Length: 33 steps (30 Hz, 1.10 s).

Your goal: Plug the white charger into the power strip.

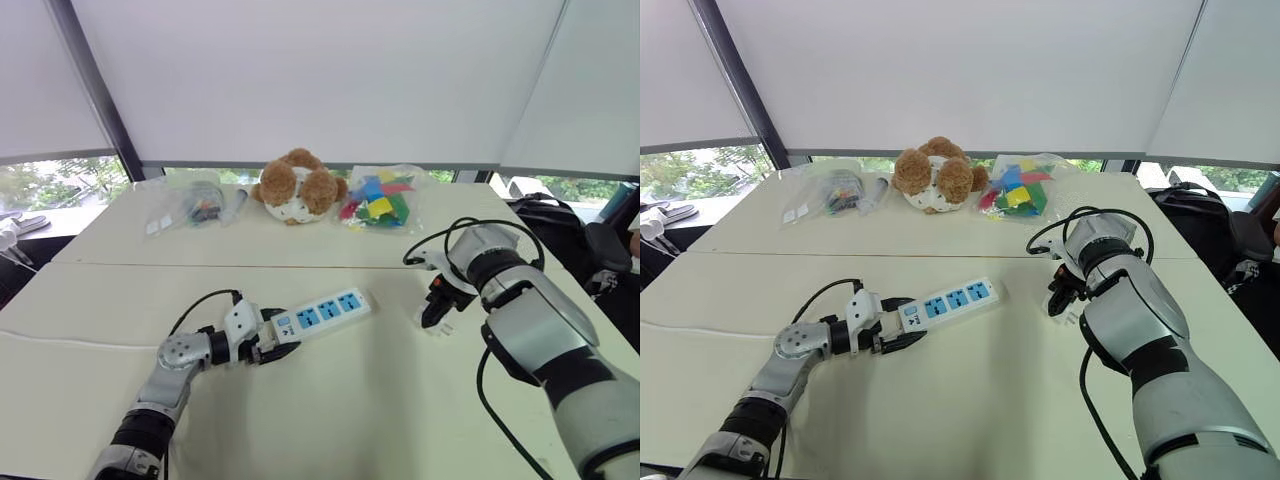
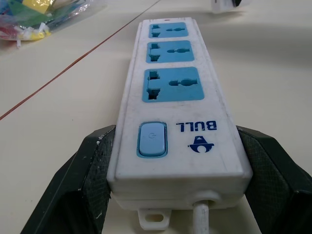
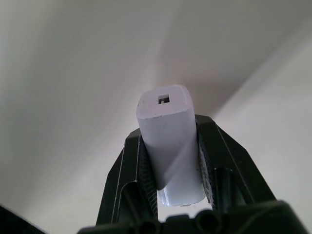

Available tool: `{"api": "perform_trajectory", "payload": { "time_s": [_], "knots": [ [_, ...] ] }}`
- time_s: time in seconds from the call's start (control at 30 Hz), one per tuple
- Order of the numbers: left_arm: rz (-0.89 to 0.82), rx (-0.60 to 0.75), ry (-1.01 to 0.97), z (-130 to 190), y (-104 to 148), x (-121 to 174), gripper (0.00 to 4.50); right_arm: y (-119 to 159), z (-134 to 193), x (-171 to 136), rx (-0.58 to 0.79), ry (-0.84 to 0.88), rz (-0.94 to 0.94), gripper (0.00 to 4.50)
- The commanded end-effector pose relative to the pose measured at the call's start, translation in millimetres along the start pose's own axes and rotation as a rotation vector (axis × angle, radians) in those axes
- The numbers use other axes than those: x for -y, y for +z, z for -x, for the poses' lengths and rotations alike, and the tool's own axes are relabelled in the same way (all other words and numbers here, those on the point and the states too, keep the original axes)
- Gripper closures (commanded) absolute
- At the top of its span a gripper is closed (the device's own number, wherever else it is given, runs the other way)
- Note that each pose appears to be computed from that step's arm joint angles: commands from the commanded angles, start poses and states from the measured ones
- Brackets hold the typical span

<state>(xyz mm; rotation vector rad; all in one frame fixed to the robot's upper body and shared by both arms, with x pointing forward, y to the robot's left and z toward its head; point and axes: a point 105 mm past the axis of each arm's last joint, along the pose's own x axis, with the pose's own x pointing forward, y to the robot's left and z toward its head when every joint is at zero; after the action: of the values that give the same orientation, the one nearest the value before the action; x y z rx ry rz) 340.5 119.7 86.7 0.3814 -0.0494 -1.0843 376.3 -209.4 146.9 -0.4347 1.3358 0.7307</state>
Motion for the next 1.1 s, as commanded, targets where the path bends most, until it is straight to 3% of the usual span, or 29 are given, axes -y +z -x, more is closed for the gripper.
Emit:
{"api": "perform_trajectory", "payload": {
  "time_s": [0.03, 0.17, 0.53, 0.57, 0.73, 1.1],
  "knots": [
    [0.043, -0.083, -0.074, -8.2, -22.3, 20.5, 1.49, -4.2, 16.9, 6.4, -0.019, -0.03, 0.061, 3.75],
    [0.046, -0.081, -0.085, -11.1, -21.7, 20.6, 1.49, -18.6, 15.8, 15.1, -0.05, -0.057, 0.149, 3.75],
    [0.041, -0.078, -0.117, -18.2, -19.4, 16.8, 1.49, -51.4, -0.4, 2.3, -0.047, -0.059, 0.199, 3.75],
    [0.042, -0.078, -0.119, -18.7, -19.6, 17.0, 1.49, -51.7, -0.2, 2.3, -0.048, -0.063, 0.2, 2.74],
    [0.052, -0.075, -0.126, -20.3, -21.2, 20.0, 1.49, -45.0, 4.6, -0.4, -0.036, -0.073, 0.18, 0.29],
    [0.067, -0.076, -0.115, -20.9, -24.8, 22.8, 1.49, -42.9, 17.0, 8.3, -0.048, -0.091, 0.173, 0.29]
  ]
}}
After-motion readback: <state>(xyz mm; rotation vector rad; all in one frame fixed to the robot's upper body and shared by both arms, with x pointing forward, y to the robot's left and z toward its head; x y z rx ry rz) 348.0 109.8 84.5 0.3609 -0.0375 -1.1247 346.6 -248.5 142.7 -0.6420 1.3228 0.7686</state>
